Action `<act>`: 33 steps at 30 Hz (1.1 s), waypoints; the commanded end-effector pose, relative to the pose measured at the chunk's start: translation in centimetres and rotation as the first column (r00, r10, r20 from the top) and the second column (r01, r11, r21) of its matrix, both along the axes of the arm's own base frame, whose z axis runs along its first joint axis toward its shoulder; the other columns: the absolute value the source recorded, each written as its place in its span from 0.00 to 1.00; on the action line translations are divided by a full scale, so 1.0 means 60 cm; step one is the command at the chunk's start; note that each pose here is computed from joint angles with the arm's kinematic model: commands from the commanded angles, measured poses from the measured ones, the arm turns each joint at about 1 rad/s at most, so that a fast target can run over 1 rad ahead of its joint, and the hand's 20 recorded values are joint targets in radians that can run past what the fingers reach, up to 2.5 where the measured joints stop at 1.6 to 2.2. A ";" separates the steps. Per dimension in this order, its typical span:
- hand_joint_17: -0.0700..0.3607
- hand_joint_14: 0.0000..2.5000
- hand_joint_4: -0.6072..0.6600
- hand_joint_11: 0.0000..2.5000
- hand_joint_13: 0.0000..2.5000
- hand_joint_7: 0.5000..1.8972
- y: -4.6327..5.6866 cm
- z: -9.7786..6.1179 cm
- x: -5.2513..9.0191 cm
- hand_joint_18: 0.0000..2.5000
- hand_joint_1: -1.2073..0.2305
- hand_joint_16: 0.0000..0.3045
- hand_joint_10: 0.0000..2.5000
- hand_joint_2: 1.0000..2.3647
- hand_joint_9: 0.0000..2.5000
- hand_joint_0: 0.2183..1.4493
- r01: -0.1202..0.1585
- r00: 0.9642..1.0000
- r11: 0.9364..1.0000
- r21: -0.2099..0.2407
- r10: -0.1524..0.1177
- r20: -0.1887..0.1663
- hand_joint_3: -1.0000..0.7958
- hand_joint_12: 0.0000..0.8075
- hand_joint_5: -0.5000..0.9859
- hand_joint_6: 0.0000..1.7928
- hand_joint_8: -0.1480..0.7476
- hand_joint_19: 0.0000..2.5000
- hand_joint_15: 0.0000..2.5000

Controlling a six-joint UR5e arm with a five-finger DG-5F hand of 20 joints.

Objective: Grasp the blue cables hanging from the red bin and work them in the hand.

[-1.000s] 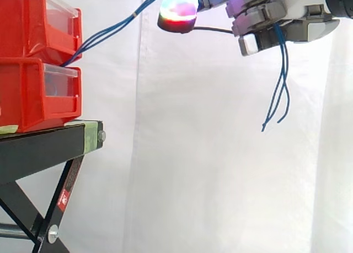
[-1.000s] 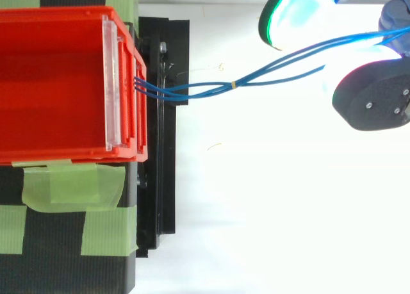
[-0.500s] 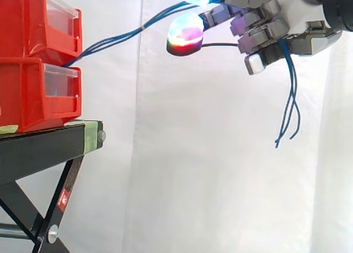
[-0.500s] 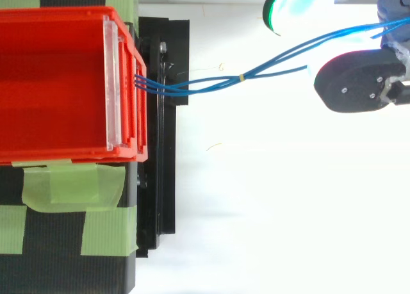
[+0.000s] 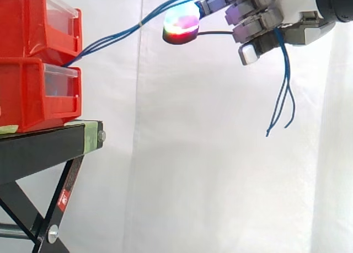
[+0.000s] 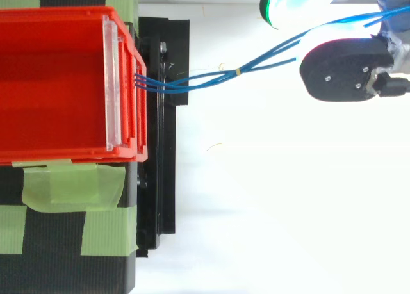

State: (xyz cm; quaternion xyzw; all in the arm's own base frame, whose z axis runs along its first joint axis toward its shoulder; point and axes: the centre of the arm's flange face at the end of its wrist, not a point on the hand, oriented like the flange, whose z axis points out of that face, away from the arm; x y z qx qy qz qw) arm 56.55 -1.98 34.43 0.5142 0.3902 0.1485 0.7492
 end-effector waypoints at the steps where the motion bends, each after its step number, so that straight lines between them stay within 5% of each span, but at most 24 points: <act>1: 0.44 1.00 0.57 1.00 0.65 0.53 0.001 0.005 0.004 0.76 0.37 0.17 1.00 0.01 0.56 0.54 0.008 1.000 1.000 -0.020 -0.008 0.004 0.10 0.68 0.51 0.17 0.59 0.27 0.77; 12: 0.44 1.00 0.57 1.00 0.65 0.51 0.007 0.014 0.008 0.76 0.37 0.17 1.00 0.01 0.55 0.57 0.007 1.000 1.000 -0.025 -0.007 0.007 0.28 0.68 0.50 0.18 0.59 0.27 0.76; 22: 0.44 1.00 0.59 1.00 0.65 0.51 0.021 0.011 0.005 0.76 0.38 0.17 1.00 0.01 0.55 0.56 0.013 1.000 1.000 0.001 -0.013 0.012 0.21 0.68 0.50 0.17 0.59 0.28 0.76; 33: 0.43 1.00 0.59 1.00 0.65 0.52 0.035 -0.004 -0.009 0.75 0.38 0.17 1.00 0.01 0.55 0.56 -0.015 0.997 1.000 -0.026 0.013 -0.076 0.21 0.68 0.50 0.17 0.60 0.27 0.77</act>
